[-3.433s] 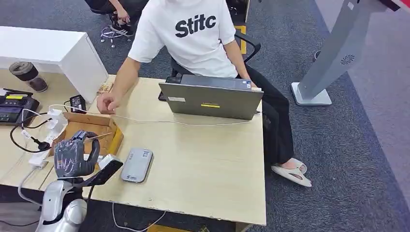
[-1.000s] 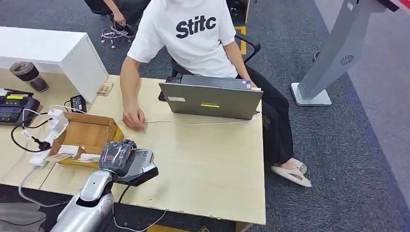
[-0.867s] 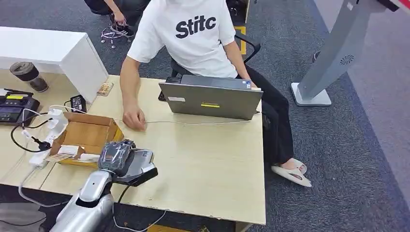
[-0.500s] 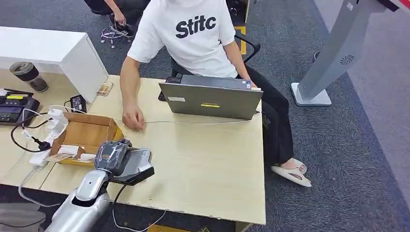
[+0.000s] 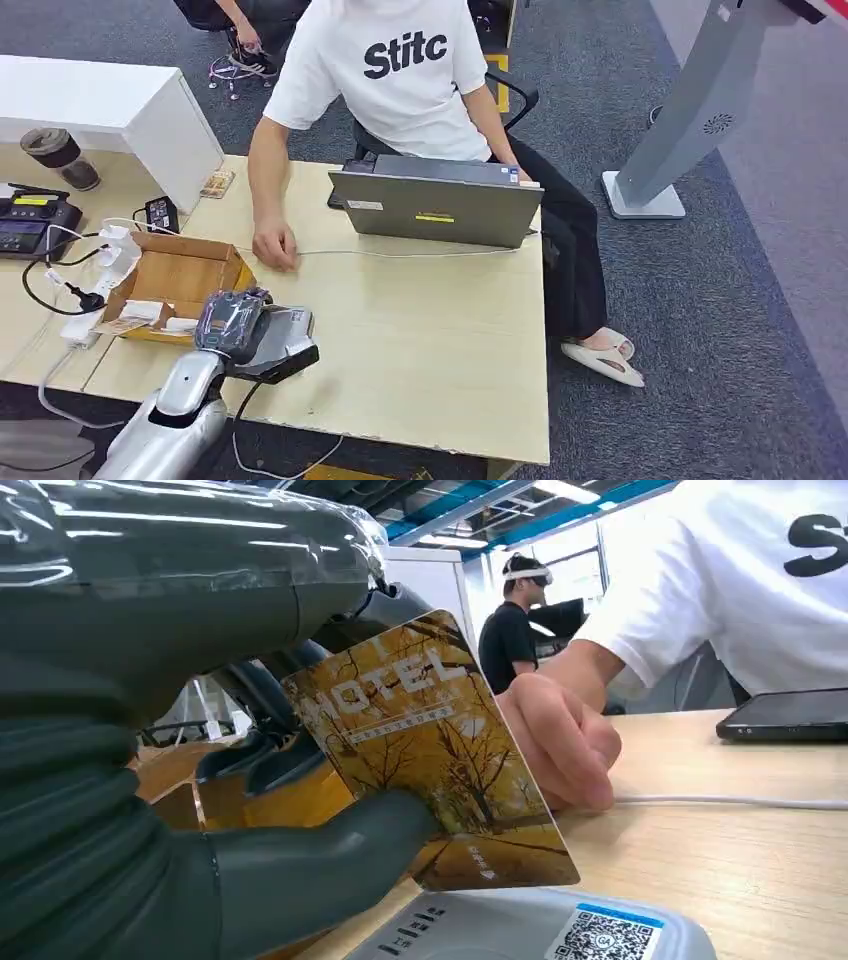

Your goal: Pass the card to the sensor for recognition and then transmit it.

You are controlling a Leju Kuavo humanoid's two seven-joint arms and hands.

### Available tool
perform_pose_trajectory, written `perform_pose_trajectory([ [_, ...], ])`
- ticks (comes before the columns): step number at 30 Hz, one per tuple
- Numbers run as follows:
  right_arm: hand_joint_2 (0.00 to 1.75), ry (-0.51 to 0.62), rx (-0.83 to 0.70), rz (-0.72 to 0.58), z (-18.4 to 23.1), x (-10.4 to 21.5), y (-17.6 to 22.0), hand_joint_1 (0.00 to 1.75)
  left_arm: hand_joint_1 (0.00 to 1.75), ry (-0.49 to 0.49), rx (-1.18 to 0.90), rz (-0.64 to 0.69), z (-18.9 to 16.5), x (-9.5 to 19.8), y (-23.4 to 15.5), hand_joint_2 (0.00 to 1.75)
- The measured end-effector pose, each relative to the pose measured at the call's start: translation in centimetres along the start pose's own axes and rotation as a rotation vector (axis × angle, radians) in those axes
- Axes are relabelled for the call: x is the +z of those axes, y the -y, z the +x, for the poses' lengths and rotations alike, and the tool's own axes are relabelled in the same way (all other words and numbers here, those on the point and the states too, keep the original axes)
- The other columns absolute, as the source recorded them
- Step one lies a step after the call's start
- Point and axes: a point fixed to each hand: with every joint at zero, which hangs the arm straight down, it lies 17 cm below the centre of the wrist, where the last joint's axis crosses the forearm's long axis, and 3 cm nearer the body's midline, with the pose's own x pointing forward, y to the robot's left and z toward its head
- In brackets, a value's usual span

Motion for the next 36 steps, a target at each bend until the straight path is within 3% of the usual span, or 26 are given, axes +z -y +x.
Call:
perform_pose_trajectory([
  [15, 1.75, 0.0, 0.0, 0.0, 0.0, 0.0, 0.0, 0.0, 1.75, 0.0, -0.001, 0.001, 0.0, 0.0, 0.0, 1.75],
  [18, 1.75, -0.001, 0.014, -0.022, 0.0, -0.1, 0.4, 0.0, 1.75, -0.008, -0.062, 0.109, -0.6, -1.0, -2.7, 1.75],
  [21, 1.75, -0.002, 0.02, -0.03, 0.3, -0.1, 0.8, 0.0, 1.75, 0.02, -0.104, 0.27, -1.9, -5.5, -9.2, 1.75],
  [24, 1.75, 0.002, 0.027, -0.033, 0.7, -0.2, 0.9, 0.0, 1.75, 0.026, -0.129, 0.326, -2.8, -7.6, -12.2, 1.75],
  [36, 1.75, 0.001, 0.027, -0.033, 0.6, -0.2, 0.9, 0.0, 1.75, 0.017, -0.125, 0.347, -3.2, -8.1, -13.2, 1.75],
])
